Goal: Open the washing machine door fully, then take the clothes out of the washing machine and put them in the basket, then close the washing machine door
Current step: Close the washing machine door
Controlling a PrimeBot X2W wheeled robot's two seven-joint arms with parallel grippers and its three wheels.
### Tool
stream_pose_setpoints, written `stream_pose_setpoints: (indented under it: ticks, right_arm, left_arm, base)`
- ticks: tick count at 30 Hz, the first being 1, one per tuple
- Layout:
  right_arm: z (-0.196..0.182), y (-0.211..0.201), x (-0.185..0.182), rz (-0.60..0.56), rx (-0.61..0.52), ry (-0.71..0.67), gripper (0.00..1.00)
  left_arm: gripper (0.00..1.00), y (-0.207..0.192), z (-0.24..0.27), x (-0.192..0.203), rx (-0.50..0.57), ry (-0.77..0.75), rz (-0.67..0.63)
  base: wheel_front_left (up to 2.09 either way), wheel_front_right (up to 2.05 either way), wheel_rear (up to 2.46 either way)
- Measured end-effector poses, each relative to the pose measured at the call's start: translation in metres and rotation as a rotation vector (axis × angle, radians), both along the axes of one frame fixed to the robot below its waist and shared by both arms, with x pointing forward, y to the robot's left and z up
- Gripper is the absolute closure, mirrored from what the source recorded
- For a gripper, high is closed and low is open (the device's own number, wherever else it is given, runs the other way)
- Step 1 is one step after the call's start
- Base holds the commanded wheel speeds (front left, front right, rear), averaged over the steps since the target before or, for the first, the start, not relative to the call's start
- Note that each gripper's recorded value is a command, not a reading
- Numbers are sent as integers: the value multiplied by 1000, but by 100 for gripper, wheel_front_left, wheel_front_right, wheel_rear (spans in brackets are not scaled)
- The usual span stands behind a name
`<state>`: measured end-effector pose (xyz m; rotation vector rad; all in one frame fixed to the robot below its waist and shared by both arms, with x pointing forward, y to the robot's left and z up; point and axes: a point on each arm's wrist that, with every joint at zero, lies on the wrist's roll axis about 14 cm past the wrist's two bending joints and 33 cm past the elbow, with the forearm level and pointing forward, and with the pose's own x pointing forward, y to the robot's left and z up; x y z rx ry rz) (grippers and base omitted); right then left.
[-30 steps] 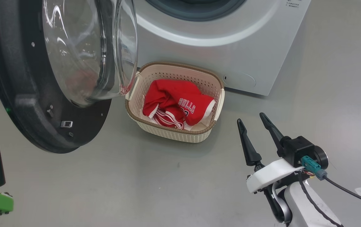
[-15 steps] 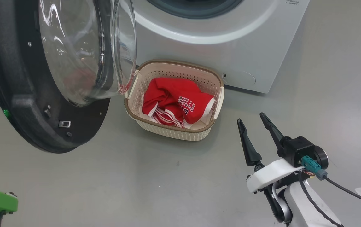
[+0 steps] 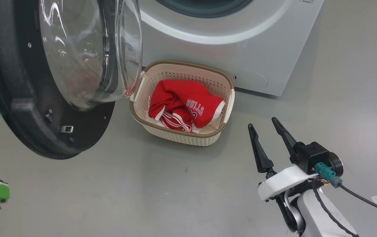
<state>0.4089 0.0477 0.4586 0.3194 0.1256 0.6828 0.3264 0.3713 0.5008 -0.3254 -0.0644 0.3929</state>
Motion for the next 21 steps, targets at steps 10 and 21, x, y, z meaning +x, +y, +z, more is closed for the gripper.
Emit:
stream_pose_setpoints:
  ticks: [10, 21]
  right_arm:
    - [-1, -2, 0, -5, -2, 2, 0]
    - [-1, -4, 0, -12, -3, 4, 0]
  left_arm:
    - [100, 3, -13, 15, -519, -136, 90]
    - [100, -14, -18, 33, -1004, -271, 49]
  base:
    - [0, 0, 0]
    - [0, 0, 0]
